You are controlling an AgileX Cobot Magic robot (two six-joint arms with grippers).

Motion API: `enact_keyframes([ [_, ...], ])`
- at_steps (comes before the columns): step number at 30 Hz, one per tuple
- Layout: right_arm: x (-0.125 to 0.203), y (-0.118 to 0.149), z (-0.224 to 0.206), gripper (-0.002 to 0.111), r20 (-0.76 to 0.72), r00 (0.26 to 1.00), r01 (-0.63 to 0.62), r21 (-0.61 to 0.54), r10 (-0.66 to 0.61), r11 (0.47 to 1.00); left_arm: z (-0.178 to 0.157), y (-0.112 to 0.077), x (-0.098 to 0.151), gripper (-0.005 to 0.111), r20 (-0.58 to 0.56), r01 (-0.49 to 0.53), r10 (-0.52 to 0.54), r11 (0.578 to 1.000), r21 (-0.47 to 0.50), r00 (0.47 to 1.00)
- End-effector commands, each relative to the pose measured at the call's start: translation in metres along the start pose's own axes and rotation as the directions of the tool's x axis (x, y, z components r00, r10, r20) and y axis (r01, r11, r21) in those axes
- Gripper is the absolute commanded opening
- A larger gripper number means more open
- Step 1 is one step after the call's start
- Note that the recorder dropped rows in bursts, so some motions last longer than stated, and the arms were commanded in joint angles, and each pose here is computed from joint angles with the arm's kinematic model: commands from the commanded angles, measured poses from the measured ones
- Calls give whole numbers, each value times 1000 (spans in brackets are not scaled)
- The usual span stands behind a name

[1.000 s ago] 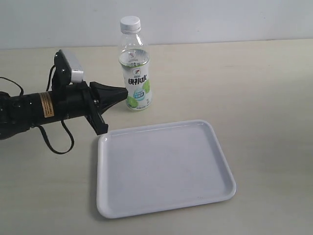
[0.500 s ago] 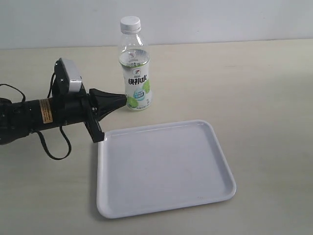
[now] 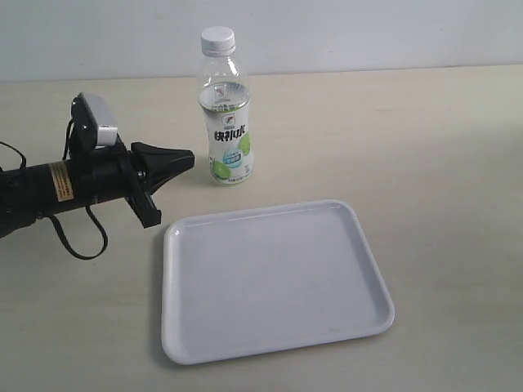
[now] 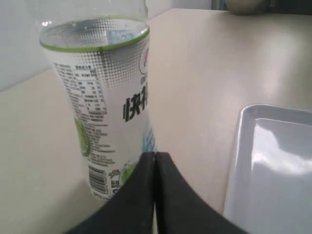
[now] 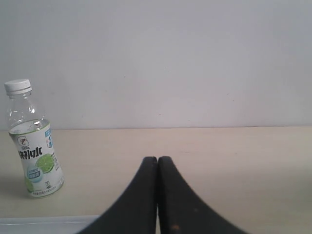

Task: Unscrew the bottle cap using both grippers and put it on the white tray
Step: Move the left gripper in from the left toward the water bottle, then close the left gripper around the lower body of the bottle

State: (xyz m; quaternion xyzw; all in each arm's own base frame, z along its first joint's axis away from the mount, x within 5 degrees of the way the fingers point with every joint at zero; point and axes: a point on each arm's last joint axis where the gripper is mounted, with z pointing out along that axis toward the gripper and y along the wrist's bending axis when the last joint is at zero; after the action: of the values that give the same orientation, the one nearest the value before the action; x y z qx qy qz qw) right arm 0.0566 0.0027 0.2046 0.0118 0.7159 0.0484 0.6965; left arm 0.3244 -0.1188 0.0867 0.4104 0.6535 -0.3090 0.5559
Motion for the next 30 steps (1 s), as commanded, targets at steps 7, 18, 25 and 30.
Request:
enact_keyframes([
  [7,1,0,0,0,4,1000,5,4,-5,1000,1,13,-4,42,42,22,-15,988,-150,999],
  [18,1,0,0,0,3,1000,1,4,-1,1000,14,4,-7,68,52,81,-73,983,-165,996],
  [25,1,0,0,0,3,1000,1,4,-1,1000,21,-1,-7,68,30,50,-45,981,-189,999],
  [30,1,0,0,0,3,1000,1,4,-1,1000,22,3,-6,68,5,52,-52,978,-204,999],
])
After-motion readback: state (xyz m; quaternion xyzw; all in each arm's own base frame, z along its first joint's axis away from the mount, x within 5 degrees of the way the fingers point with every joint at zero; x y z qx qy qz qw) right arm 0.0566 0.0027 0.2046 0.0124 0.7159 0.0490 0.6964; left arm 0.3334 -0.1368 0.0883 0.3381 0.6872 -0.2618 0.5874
